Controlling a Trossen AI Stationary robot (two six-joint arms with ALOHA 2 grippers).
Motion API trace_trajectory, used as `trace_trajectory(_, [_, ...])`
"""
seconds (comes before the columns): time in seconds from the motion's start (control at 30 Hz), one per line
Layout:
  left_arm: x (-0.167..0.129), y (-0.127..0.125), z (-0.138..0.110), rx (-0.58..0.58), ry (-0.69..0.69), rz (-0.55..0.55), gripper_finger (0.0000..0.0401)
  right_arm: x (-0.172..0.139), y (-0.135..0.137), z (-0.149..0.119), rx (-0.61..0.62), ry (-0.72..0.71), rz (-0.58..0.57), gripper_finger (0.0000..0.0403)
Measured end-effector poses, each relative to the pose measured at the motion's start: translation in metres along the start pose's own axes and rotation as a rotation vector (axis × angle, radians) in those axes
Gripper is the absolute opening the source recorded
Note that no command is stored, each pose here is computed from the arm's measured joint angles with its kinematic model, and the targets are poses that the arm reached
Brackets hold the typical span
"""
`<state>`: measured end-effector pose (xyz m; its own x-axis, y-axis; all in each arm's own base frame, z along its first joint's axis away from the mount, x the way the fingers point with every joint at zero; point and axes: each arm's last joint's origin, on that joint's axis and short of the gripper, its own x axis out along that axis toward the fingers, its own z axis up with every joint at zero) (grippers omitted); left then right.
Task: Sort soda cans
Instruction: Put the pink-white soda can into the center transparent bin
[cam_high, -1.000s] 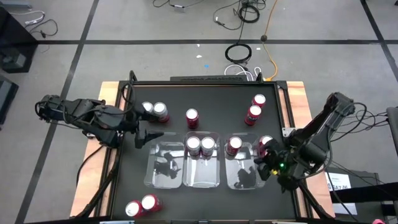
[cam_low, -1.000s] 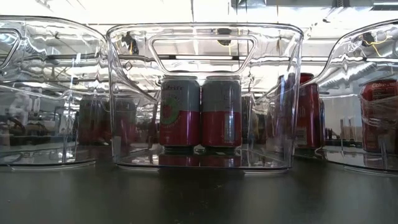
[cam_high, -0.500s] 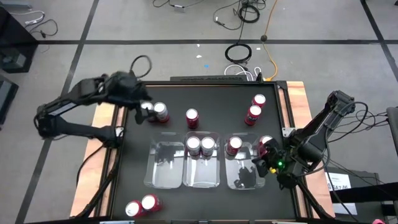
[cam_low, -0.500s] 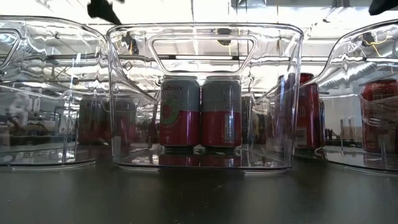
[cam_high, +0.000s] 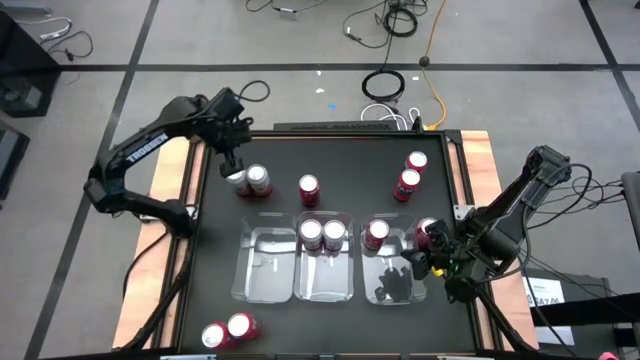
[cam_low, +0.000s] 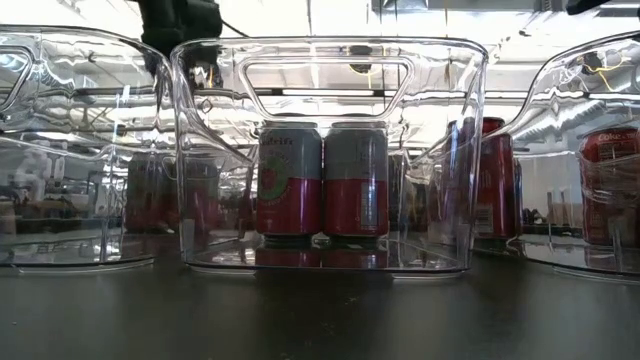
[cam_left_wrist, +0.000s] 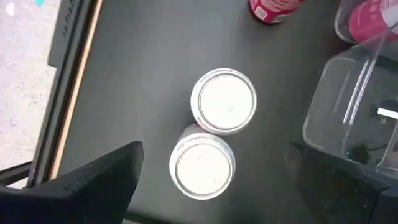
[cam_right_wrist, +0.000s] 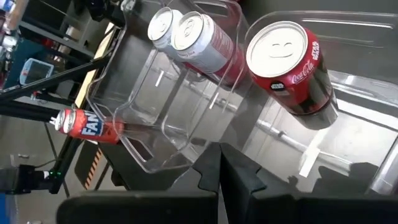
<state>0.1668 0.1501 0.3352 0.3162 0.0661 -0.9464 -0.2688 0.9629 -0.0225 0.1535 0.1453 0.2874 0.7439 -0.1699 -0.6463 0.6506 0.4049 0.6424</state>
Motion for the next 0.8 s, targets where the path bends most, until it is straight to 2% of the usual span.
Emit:
trace_trajectory(0.2, [0.01,0.0,-0.003,-0.006,0.037,-0.008,0.04,0.001,0.0,0.001,0.001,-0.005,-0.001,0.0])
trace_trajectory(0.33, [0.01,0.0,-0.004,-0.057,0.046,-0.003,0.04,0.001,0.0,0.001,-0.005,-0.005,-0.001,0.0])
trace_trajectory(0.53, [0.01,0.004,-0.005,-0.091,0.082,0.103,0.04,0.001,0.0,0.001,-0.034,-0.007,-0.008,0.0])
trace_trajectory(0.67, [0.011,0.006,-0.006,-0.097,0.08,0.101,0.04,0.001,0.0,0.001,-0.035,-0.007,-0.007,0.0])
trace_trajectory(0.8, [0.024,0.007,-0.012,-0.105,0.112,0.071,0.04,0.001,0.0,0.001,-0.034,-0.008,-0.008,0.0])
